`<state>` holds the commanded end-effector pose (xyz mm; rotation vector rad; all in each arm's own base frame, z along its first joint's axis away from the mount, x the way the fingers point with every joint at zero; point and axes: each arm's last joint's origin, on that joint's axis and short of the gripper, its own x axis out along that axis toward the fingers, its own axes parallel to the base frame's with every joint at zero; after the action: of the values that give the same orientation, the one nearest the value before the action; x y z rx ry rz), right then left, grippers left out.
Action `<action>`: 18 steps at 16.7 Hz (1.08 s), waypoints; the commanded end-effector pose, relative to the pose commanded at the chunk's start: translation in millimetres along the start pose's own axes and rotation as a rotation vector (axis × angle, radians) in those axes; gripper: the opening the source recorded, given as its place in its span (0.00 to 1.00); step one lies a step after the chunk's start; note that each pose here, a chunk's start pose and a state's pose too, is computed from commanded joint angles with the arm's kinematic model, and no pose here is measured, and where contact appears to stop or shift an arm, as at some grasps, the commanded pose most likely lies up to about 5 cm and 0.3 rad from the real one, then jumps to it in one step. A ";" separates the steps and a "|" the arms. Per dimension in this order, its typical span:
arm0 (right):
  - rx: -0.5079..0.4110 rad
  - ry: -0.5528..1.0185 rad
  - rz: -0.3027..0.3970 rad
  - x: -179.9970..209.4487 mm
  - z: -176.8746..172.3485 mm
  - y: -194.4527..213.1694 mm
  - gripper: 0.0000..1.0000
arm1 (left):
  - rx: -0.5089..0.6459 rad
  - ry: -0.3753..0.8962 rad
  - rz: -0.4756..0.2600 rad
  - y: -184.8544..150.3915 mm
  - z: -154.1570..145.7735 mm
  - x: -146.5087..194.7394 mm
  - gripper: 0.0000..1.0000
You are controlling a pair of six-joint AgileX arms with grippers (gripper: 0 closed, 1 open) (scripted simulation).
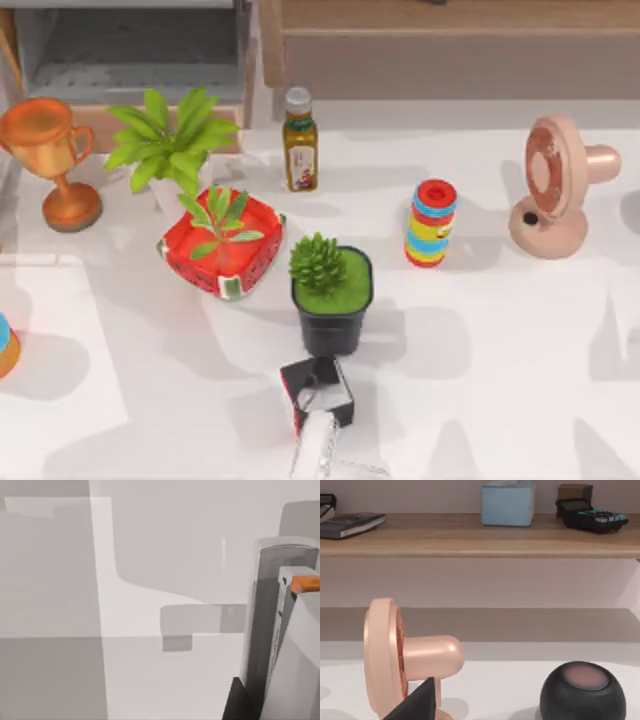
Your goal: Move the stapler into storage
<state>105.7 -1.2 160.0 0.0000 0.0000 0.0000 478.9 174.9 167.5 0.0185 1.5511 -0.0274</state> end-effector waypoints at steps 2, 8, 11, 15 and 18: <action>0.000 0.000 0.000 0.0 0.0 0.0 1.00 | 0.010 0.017 -0.006 -0.5 0.1 4.6 0.00; 0.000 0.000 0.000 0.0 0.0 0.0 1.00 | 0.012 0.018 -0.005 -1.3 0.7 7.1 0.00; 0.000 0.000 0.000 0.0 0.0 0.0 1.00 | 0.012 0.015 -0.005 -1.0 0.5 9.4 0.00; 0.000 0.000 0.000 0.0 0.0 0.0 1.00 | 0.010 0.017 -0.006 -0.5 0.0 14.3 0.00; 0.000 0.000 0.000 0.0 0.0 0.0 1.00 | 0.010 0.017 -0.006 -0.5 0.0 14.6 0.00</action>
<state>105.7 -1.2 160.0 0.0000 0.0000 0.0000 479.2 174.3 152.9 0.0225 1.5682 -0.0400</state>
